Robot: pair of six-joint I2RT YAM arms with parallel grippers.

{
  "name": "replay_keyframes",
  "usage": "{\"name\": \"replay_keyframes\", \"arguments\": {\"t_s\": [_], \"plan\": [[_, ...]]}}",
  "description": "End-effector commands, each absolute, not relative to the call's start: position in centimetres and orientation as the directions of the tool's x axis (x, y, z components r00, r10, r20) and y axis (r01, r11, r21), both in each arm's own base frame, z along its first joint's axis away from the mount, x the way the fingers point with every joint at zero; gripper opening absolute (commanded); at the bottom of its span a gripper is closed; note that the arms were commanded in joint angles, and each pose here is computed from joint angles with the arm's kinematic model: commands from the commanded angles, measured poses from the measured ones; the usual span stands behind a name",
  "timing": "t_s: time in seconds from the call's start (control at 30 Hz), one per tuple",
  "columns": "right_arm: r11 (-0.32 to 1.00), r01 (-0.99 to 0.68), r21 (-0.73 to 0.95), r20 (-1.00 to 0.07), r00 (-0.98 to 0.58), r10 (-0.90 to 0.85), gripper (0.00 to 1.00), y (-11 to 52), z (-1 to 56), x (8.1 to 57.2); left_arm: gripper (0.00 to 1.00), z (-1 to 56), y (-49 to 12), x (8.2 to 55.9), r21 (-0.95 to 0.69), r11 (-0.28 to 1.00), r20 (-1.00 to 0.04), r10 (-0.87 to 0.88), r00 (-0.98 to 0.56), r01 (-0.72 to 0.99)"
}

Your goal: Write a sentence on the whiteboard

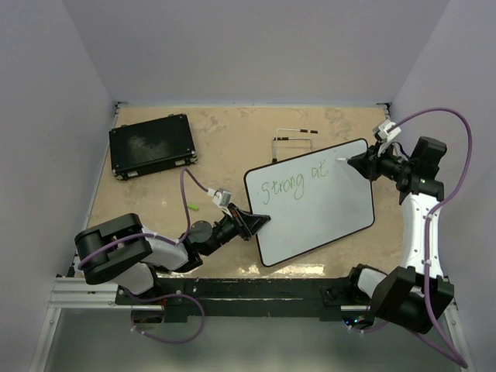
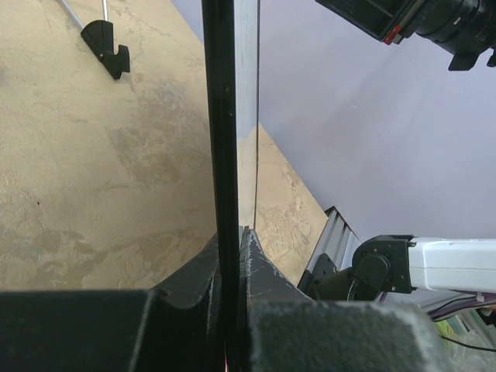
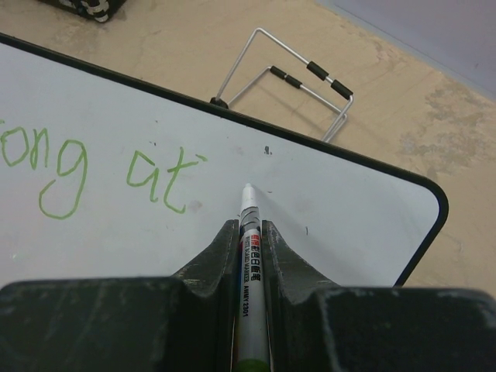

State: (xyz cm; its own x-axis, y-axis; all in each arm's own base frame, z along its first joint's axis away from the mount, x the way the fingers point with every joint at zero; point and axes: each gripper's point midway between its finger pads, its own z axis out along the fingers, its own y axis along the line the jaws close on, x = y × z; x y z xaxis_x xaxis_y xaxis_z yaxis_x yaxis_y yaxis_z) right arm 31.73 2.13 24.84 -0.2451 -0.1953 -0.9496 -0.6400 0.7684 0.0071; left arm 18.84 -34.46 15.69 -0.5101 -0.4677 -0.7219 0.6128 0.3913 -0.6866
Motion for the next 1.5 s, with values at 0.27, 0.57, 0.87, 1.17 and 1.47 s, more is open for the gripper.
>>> {"name": "replay_keyframes", "arguments": {"t_s": [0.27,0.57,0.87,1.17,1.47], "plan": [[0.763,-0.646,-0.006,-0.970,-0.183,-0.162,0.00,3.4,26.7,33.4,0.00,15.5,-34.0,18.8,-0.608,0.420,-0.787,-0.430,-0.443,0.673],[0.766,-0.642,0.018,-0.951,-0.248,-0.185,0.00,3.0,24.6,33.5,0.00,15.6,-34.0,18.8,-0.607,0.421,-0.787,-0.431,-0.441,0.674],[0.739,-0.674,0.000,-0.926,-0.279,-0.254,0.00,3.2,22.9,31.4,0.00,15.5,-34.0,18.8,-0.606,0.422,-0.789,-0.429,-0.440,0.674],[0.713,-0.701,-0.002,-0.896,-0.316,-0.313,0.00,3.4,20.8,29.4,0.00,15.4,-34.2,18.8,-0.606,0.420,-0.789,-0.426,-0.443,0.676],[0.726,-0.687,-0.025,-0.923,-0.263,-0.280,0.00,3.4,23.2,30.6,0.00,15.5,-34.4,18.8,-0.605,0.415,-0.789,-0.424,-0.444,0.679]]}}
